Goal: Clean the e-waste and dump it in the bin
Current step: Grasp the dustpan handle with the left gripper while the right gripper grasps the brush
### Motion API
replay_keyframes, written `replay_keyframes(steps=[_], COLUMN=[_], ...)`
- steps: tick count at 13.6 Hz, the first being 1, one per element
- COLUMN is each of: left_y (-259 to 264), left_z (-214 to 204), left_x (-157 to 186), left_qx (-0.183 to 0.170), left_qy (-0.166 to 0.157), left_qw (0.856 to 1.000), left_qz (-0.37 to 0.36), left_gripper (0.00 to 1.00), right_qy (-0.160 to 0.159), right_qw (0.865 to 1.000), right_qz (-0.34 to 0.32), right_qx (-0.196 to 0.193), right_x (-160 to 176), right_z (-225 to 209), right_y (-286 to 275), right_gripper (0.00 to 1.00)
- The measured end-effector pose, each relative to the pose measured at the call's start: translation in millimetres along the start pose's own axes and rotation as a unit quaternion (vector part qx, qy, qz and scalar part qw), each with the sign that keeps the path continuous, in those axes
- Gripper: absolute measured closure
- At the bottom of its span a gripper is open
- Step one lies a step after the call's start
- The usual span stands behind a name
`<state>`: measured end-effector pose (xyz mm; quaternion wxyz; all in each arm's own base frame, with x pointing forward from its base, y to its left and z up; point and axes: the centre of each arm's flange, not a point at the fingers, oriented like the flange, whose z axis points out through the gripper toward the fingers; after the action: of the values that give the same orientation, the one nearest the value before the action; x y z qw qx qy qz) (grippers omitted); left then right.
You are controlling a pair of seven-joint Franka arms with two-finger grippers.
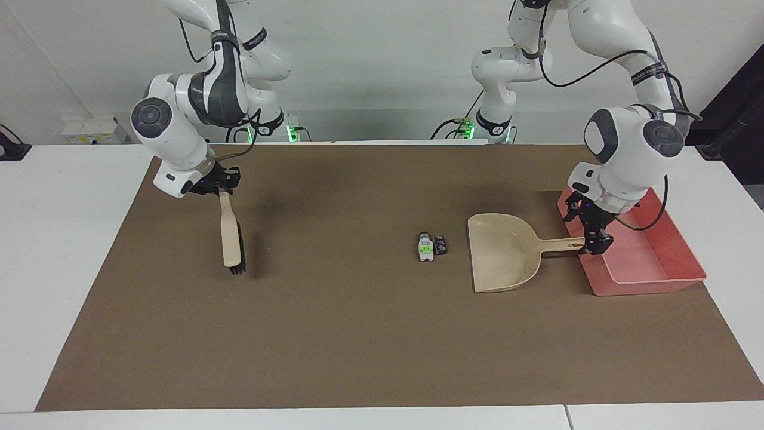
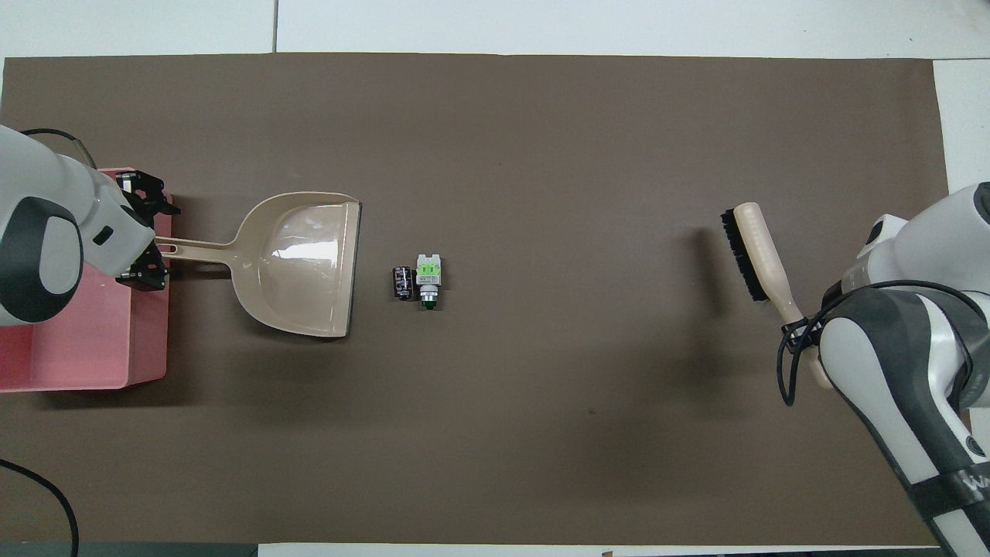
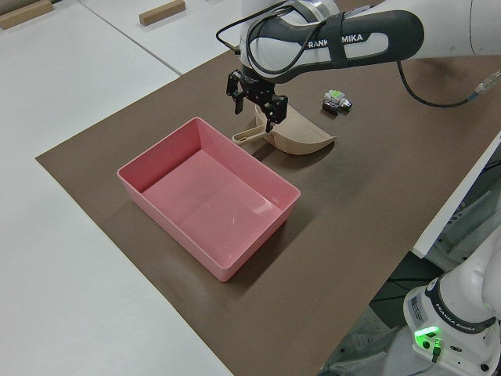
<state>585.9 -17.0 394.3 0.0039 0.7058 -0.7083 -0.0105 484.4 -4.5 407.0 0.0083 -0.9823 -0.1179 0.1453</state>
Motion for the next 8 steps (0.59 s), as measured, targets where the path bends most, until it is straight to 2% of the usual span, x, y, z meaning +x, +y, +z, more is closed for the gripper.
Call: replay_keyframes(steps=[8], left_y=[15], left_z=[40], left_x=[15], left_qx=[0.006], left_qy=[0.0], left_qw=[1.0], left_qz=[0.002], left_gripper=[0.03], right_qy=[-0.004], right_qw=[1.0], right_qz=[0.009], right_qx=[-0.005], right_x=[3], right_z=[-1], right_y=[-17], right_gripper=[0.74])
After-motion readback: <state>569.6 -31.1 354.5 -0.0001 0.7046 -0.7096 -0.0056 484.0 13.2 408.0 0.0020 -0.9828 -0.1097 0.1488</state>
